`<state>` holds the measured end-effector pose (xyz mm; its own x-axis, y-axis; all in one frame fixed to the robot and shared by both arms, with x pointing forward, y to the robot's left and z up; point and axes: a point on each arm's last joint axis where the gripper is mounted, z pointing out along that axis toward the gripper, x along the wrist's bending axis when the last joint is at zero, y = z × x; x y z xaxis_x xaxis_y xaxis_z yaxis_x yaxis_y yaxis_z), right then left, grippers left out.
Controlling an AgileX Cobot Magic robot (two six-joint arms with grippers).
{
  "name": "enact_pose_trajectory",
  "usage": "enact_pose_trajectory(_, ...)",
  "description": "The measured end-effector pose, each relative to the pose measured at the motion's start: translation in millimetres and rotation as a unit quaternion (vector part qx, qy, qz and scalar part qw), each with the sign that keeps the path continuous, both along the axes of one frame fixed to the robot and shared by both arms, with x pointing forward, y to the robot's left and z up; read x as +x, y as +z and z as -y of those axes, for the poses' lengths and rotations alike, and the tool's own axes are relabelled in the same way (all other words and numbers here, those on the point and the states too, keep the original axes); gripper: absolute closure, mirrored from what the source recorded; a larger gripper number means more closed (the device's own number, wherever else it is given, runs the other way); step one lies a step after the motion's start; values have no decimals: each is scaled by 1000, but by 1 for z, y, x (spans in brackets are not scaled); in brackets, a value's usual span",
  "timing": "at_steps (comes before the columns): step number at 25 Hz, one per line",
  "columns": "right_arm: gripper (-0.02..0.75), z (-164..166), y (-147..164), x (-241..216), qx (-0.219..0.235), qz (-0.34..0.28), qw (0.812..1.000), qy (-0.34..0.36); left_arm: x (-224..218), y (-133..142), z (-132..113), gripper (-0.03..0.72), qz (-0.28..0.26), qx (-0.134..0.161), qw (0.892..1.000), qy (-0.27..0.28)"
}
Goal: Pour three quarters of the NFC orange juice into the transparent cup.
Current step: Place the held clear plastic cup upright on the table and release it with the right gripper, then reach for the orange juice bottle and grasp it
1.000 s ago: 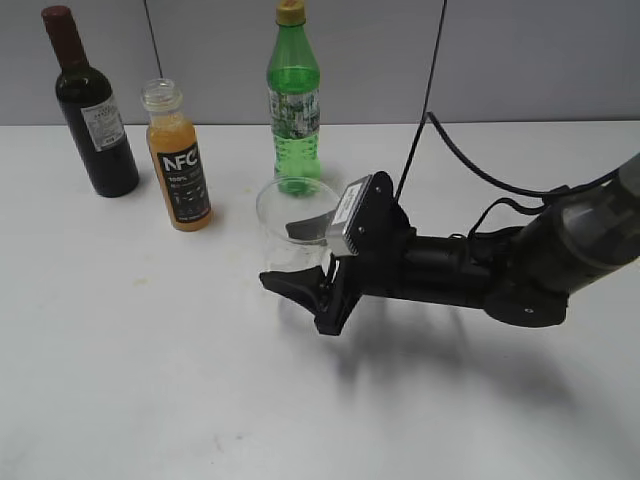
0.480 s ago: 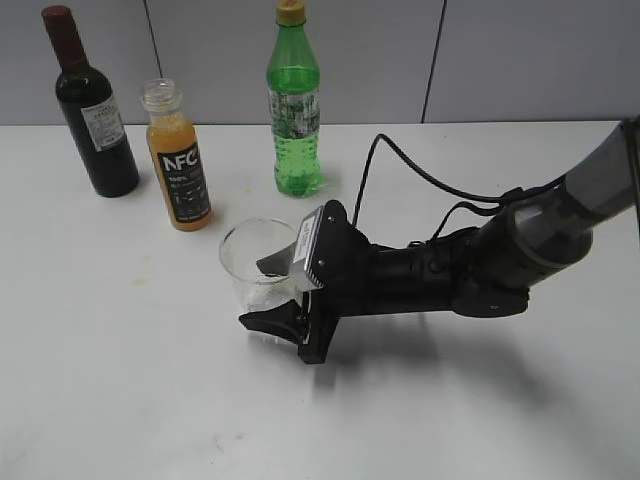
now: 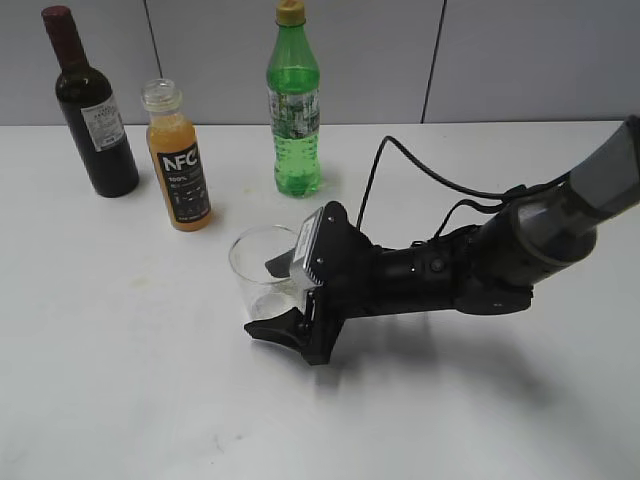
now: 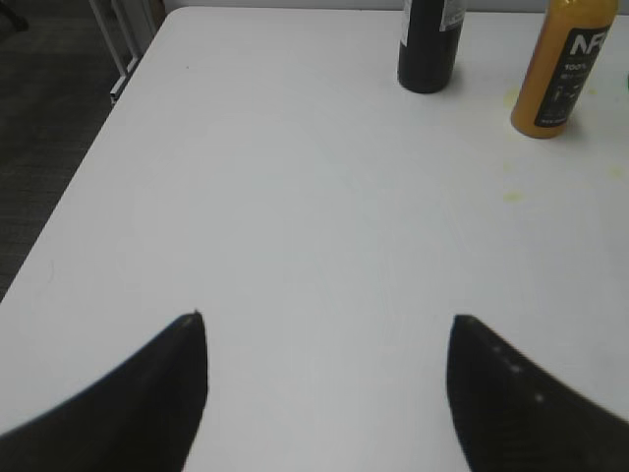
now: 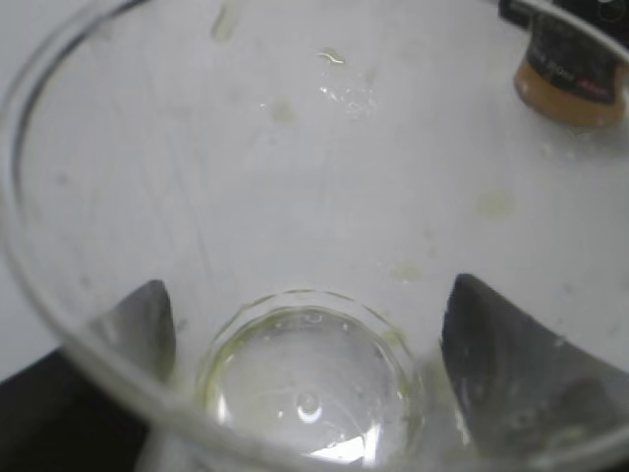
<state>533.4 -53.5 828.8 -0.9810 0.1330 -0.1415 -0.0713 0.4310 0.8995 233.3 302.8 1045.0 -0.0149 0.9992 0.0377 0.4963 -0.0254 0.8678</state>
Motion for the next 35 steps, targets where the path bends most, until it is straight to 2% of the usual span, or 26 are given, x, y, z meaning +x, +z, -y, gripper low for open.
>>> enact_pose_trajectory(4, 72, 5, 16, -1, -26, 11, 999, -16, 0, 0, 0, 104, 0, 0, 1000, 0)
enact_pose_trajectory(11, 125, 29, 30, -6, -151, 25, 985, -73, 0, 0, 2, 104, 0, 1, 1000, -10)
enact_pose_trajectory(16, 158, 39, 54, -9, -174, 44, 978, -102, 0, 0, 2, 104, 0, 4, 1000, -12)
enact_pose_trajectory(20, 161, 49, 74, -5, -189, 31, 966, -174, 0, 0, 2, 104, 0, 5, 1000, -12)
enact_pose_trajectory(23, 160, 60, 89, -3, -208, 18, 949, -238, 0, 0, 2, 104, 0, 5, 1000, -12)
enact_pose_trajectory(30, 163, 90, 128, -8, -287, 32, 898, -332, 0, 0, 1, 104, 0, 8, 1000, -11)
enact_pose_trajectory(33, 164, 103, 143, -5, -332, 30, 860, -386, 0, 0, 1, 104, 0, 8, 1000, -11)
enact_pose_trajectory(35, 164, 111, 159, 4, -339, 25, 829, -444, 0, 0, 1, 104, 0, 8, 1000, -11)
